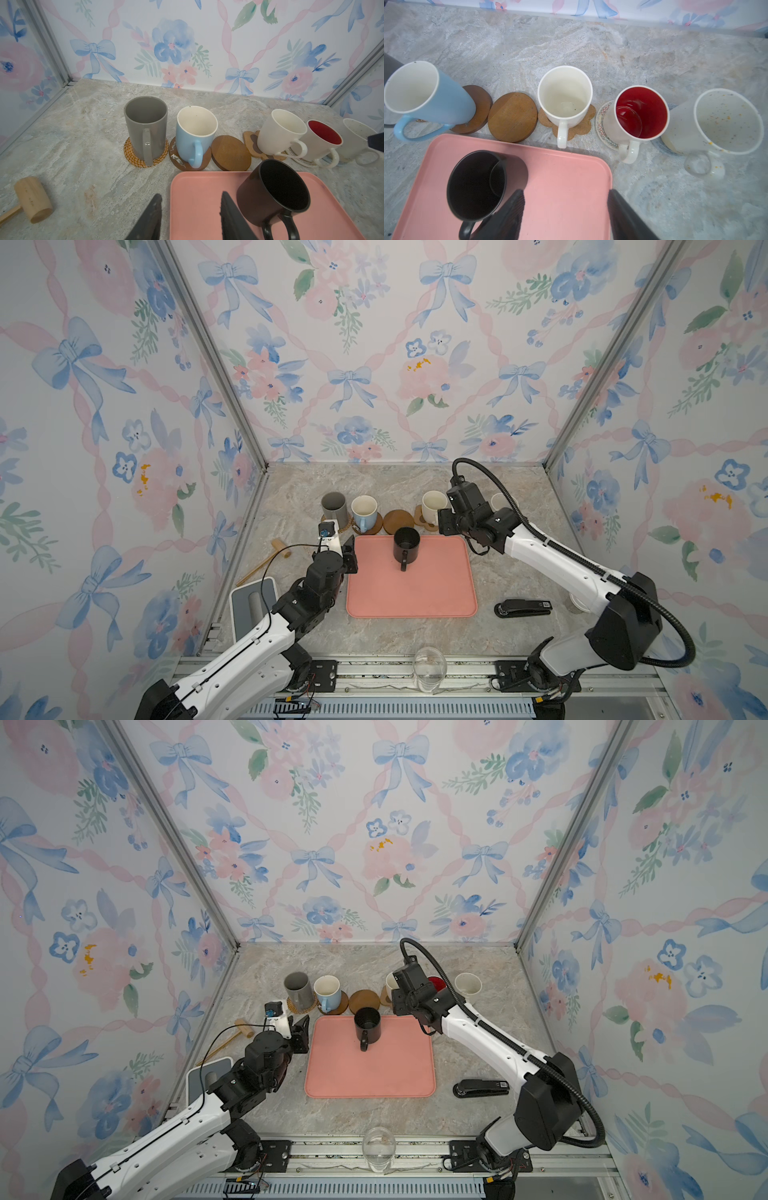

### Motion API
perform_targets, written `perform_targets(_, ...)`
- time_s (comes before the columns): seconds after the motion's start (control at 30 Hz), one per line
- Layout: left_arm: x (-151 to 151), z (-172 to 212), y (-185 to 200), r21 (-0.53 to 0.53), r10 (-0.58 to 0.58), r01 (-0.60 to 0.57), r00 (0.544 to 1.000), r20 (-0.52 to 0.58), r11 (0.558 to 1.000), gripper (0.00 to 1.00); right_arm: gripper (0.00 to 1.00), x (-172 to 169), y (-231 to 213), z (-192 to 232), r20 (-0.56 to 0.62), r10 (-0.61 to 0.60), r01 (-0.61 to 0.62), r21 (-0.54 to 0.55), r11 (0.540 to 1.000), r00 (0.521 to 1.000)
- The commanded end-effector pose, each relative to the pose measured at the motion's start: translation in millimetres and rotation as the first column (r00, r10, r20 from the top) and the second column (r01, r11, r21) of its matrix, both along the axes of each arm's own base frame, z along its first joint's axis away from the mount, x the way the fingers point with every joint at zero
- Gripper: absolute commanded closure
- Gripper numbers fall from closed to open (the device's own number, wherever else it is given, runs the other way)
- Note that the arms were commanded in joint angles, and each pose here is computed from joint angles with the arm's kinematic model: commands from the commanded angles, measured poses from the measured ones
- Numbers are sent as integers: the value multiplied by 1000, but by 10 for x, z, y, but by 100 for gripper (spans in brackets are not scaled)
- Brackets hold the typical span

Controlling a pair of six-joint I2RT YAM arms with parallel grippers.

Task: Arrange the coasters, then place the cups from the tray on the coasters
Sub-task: 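Open right gripper to release white mug while left gripper moves toward tray, then grasp the black mug on the pink tray with left gripper and lift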

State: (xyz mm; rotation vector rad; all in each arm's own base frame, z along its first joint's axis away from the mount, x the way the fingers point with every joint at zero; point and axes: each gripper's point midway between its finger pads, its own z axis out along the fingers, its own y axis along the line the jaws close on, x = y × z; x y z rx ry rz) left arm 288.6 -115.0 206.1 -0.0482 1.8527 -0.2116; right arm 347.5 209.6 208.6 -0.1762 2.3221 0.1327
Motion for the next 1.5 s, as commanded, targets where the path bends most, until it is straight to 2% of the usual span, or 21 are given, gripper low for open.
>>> perform_targets(0.0, 6, 134, -138, -41, -57, 58, 998, 13, 997, 58, 31, -144, -75, 86, 67, -61, 59, 34, 998, 996)
perform_targets(0.23, -13, 150, -375, -88, -147, 145, 989, -10, 985, 58, 28, -404, -97, 420, 143, -39, 27, 85, 996, 989)
perform_targets(0.4, 6, 71, -649, -34, -192, 190, 980, -59, 981, 58, 27, -522, -147, 364, 123, -41, 30, 91, 995, 992)
perform_targets(0.67, -1, -167, -985, 28, -207, 218, 956, -209, 976, 58, 25, -560, -221, 378, 174, -45, 27, 105, 994, 984)
perform_targets(0.97, -204, -366, -1286, 4, -288, 301, 914, -286, 954, 57, 20, -557, -269, 358, 213, -50, 22, 133, 991, 976)
perform_targets(1.2, -195, -359, -1441, -16, -309, 321, 896, -318, 947, 55, 18, -557, -281, 372, 222, -44, 14, 134, 991, 974)
perform_targets(1.47, -158, -664, -1625, 10, -308, 346, 849, -428, 938, 54, 18, -553, -418, 322, 216, -77, 45, 148, 988, 973)
